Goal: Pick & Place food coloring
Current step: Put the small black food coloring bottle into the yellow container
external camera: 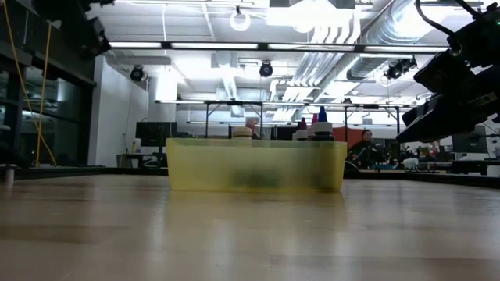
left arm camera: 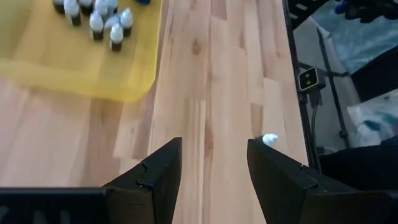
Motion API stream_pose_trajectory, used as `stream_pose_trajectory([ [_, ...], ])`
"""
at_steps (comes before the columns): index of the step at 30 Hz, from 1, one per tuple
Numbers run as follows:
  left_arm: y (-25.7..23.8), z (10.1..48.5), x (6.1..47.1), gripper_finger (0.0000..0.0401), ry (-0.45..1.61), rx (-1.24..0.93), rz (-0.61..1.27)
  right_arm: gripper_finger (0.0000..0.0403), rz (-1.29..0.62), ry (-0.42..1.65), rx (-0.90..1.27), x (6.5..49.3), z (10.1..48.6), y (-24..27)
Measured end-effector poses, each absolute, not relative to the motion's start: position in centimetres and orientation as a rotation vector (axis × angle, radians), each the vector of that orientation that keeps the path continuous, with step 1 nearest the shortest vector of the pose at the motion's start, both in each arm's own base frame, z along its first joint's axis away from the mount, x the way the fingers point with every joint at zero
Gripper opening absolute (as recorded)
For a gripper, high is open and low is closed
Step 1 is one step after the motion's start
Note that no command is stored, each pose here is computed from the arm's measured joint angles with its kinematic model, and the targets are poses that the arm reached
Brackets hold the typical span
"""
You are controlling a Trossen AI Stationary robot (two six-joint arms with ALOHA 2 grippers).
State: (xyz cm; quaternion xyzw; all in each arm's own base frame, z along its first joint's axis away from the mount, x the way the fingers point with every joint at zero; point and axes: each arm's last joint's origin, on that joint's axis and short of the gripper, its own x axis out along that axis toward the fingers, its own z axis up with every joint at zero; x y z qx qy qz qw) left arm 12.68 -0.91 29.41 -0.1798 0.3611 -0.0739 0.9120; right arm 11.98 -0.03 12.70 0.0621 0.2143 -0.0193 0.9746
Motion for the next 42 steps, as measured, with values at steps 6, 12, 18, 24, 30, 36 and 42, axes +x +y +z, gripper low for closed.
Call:
stream_pose_trajectory([
  [6, -1.4, 27.7, 11.6, 0.0177, 0.762, -0.463, -0.182, 0.0, -0.039, 0.432, 0.125, 12.0, 12.7, 0.0],
  [12, -2.6, 26.6, 12.0, 0.0177, 0.77, -0.564, -0.24, 0.0, -0.039, 0.432, 0.125, 12.0, 12.7, 0.0],
  [18, -4.0, 26.0, 14.1, 0.0177, 0.791, -0.594, -0.288, 0.0, -0.039, 0.432, 0.125, 12.0, 12.7, 0.0],
  [24, -5.7, 24.9, 17.3, 0.0177, 0.859, -0.783, -0.231, 0.0, -0.039, 0.432, 0.125, 12.0, 12.7, 0.0],
  [30, -7.5, 25.3, 20.6, 0.0177, 0.942, -0.842, -0.078, 0.0, -0.039, 0.432, 0.125, 12.0, 12.7, 0.0],
  [36, -9.7, 26.8, 23.4, 0.0177, 1.072, -0.748, 0.095, 0.0, -0.039, 0.432, 0.125, 12.0, 12.7, 0.0],
  [42, -12.4, 27.6, 25.2, 0.0177, 1.205, -0.677, 0.24, 0.0, -0.039, 0.432, 0.125, 12.0, 12.7, 0.0],
])
